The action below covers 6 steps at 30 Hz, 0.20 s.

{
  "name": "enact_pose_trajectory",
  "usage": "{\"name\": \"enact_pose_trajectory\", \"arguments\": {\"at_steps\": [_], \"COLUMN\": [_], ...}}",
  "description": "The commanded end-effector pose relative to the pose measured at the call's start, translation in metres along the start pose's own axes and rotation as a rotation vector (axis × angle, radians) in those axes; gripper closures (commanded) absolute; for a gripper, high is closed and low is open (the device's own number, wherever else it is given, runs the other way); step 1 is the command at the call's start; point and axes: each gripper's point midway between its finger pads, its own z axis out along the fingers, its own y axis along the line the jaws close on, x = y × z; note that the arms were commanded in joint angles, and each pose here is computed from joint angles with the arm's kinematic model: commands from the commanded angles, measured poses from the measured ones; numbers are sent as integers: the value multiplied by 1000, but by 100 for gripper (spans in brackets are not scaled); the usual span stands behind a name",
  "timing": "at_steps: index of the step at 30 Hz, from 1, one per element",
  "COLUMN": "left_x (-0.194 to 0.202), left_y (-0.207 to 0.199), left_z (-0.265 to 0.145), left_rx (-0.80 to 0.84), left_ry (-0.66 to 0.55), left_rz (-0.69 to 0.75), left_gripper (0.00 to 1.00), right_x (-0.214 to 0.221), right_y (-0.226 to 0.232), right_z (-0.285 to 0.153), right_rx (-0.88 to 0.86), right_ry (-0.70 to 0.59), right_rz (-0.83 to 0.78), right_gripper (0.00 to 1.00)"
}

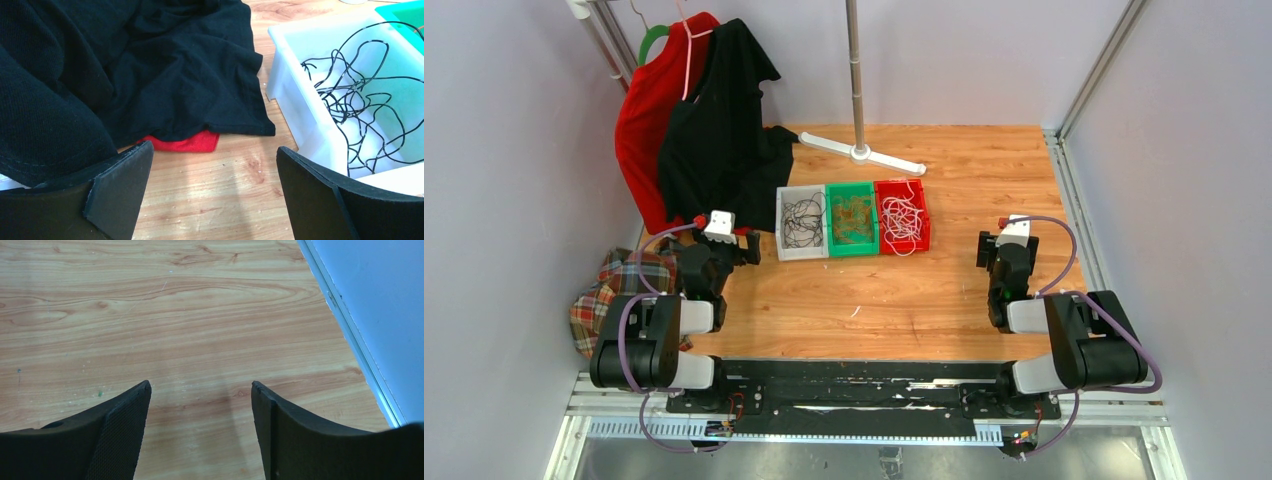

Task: Untangle the cables
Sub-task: Reset both arms

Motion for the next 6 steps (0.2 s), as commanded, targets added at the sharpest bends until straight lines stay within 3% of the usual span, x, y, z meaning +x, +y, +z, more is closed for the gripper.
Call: {"name": "enact_pose_trajectory", "arguments": {"at_steps": [1, 6], "left_x": [-7, -8], "left_y": [2, 2], "left_z": [1, 1], "left_rx": [-10, -12], "left_ry": [-28, -28], "left_rz": [17, 17], "left_gripper": [2, 2], "right_x": [-10, -11], "right_y": [-5, -5], "right_z": [4, 3], "right_rx": [13, 12], "right_ry": [-38, -41], "right_rz": [13, 14], "right_gripper": [27, 27]}}
